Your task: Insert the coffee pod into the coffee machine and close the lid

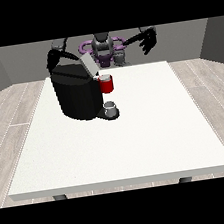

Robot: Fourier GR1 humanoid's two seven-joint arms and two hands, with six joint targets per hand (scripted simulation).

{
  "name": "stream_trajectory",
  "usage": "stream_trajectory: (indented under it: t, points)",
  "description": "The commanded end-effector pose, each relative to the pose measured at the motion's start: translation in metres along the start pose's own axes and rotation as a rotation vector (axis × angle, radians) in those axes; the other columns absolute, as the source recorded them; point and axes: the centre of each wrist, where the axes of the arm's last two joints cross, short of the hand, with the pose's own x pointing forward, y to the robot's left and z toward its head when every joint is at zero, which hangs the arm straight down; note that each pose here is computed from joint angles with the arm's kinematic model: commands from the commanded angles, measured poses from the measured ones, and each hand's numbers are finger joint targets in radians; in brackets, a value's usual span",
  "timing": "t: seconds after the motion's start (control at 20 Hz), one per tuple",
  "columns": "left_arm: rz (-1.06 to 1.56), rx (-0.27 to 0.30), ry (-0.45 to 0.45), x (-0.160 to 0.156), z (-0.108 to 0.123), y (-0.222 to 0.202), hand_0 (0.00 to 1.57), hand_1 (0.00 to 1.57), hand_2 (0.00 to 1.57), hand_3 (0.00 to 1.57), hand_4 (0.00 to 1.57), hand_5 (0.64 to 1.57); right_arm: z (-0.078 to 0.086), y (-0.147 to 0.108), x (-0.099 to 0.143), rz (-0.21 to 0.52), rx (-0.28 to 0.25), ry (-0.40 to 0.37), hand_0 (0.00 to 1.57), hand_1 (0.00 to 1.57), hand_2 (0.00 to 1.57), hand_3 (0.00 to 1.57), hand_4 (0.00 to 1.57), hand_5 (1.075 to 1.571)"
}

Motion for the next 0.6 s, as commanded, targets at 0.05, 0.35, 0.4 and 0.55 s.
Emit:
stream_trajectory:
  t: [0.05,0.35,0.4,0.55]
  points:
    - [0.180,-0.028,0.102,-0.051,0.036,-0.030,0.00,0.00,0.00,0.00,0.39,1.571,-0.006,0.012,0.027,-0.059,0.103,-0.059,0.00,0.00,0.00,0.00,0.00,1.571]
    - [0.221,-0.016,0.177,-0.071,0.059,-0.051,0.00,0.00,0.00,0.00,0.42,1.571,-0.015,0.003,0.061,0.026,0.223,-0.134,0.00,0.00,0.00,0.00,0.15,1.571]
    - [0.216,-0.002,0.153,-0.064,0.057,-0.038,0.00,0.00,0.00,0.00,0.41,1.571,-0.018,0.004,0.064,0.030,0.182,-0.143,0.00,0.00,0.00,0.00,0.11,1.571]
    - [0.246,-0.010,0.090,-0.047,0.046,-0.046,0.00,0.00,0.00,0.00,0.35,1.571,-0.032,0.006,0.073,0.067,0.162,-0.181,0.00,0.00,0.00,0.00,0.08,1.571]
